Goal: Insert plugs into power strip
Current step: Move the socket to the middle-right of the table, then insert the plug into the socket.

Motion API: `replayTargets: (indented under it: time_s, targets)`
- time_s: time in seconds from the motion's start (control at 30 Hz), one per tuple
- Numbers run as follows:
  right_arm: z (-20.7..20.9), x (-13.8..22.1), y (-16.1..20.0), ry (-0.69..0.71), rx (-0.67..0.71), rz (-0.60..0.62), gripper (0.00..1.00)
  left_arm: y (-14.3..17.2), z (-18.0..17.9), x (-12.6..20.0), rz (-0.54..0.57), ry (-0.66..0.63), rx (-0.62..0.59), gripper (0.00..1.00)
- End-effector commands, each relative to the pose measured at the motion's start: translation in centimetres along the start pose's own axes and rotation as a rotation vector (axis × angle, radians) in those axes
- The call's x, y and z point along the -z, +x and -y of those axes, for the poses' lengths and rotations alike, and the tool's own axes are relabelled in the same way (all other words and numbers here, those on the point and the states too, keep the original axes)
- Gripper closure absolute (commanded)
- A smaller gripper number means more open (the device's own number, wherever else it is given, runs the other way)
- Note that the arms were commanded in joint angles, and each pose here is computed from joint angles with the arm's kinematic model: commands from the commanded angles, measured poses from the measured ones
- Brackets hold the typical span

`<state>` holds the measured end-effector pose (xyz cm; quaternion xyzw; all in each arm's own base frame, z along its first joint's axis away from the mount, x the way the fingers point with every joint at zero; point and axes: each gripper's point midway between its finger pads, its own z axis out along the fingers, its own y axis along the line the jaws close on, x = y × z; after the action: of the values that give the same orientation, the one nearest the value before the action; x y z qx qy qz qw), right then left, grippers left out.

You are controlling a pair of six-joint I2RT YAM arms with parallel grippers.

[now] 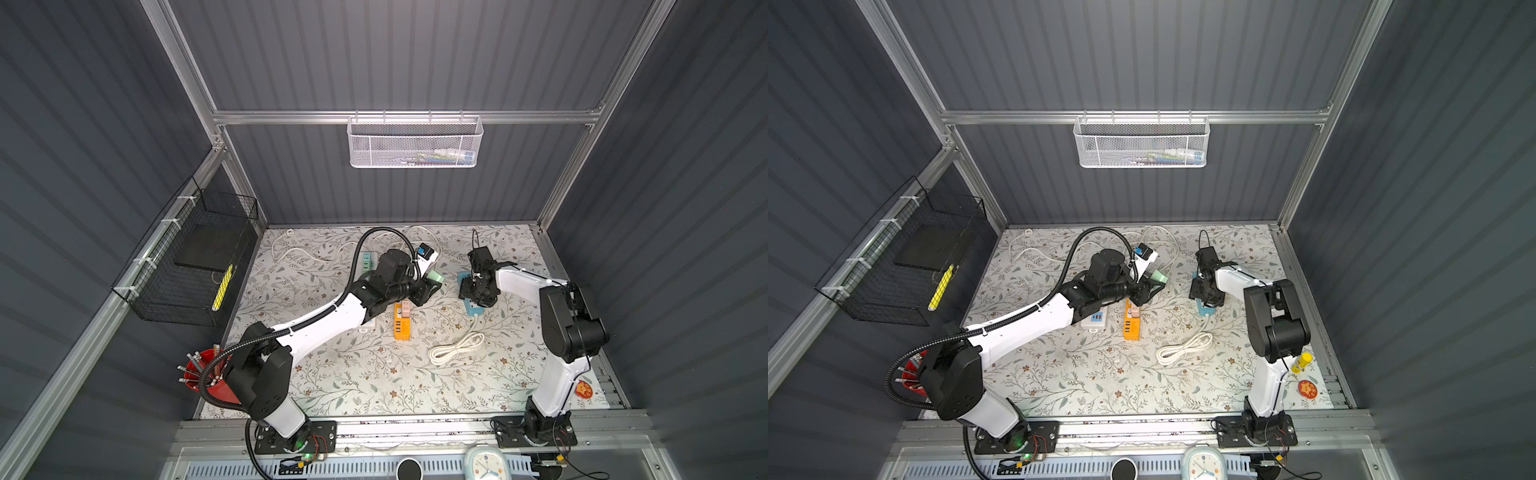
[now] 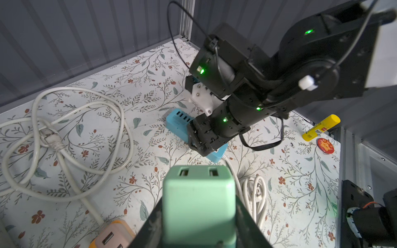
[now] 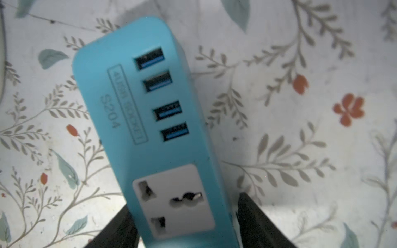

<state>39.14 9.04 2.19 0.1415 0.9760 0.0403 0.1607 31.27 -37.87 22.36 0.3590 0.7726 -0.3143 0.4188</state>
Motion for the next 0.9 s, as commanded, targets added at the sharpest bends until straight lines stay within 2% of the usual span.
replayTargets:
  time_s: [0.0,0.1,0.2,0.3,0.47,0.57,0.6,0.67,0.8,0.87]
  targets:
    - [0.0,0.5,0.7,-0.042,-0.153,0.011,0.31,-0.8,0.8,0.6,0.037,0.033,-0.005,0.67]
    - [0.2,1.1,1.4,-0.069,-0.208,0.039,0.27,-0.6,1.0,0.7,0.058,0.048,-0.011,0.67]
    - [-0.2,2.7,1.7,-0.122,-0.202,0.058,0.21,0.0,0.9,0.5,0.082,0.051,-0.026,0.68]
    - [-0.3,5.5,1.2,-0.149,-0.142,0.110,0.16,0.1,0.7,0.3,0.132,0.044,-0.056,0.73]
    - [0.0,10.6,1.0,-0.180,-0.045,0.184,0.15,-0.2,1.2,0.6,0.299,0.067,-0.141,0.75]
    - [-1.5,14.1,1.3,-0.291,0.043,0.213,0.17,0.1,1.4,0.3,0.346,0.064,-0.198,0.76]
    - [-2.0,15.0,1.4,-0.323,0.058,0.211,0.19,0.2,1.4,0.0,0.350,0.057,-0.218,0.76]
    - [-3.0,16.6,1.9,-0.387,0.097,0.191,0.29,0.5,1.9,-0.5,0.358,0.066,-0.267,0.76]
    - [-3.7,18.3,2.6,-0.413,0.153,0.176,0.51,0.6,3.1,-1.4,0.364,0.059,-0.377,0.76]
    - [-4.5,19.4,2.9,-0.465,0.180,0.180,0.57,0.9,3.7,-2.3,0.344,0.054,-0.446,0.76]
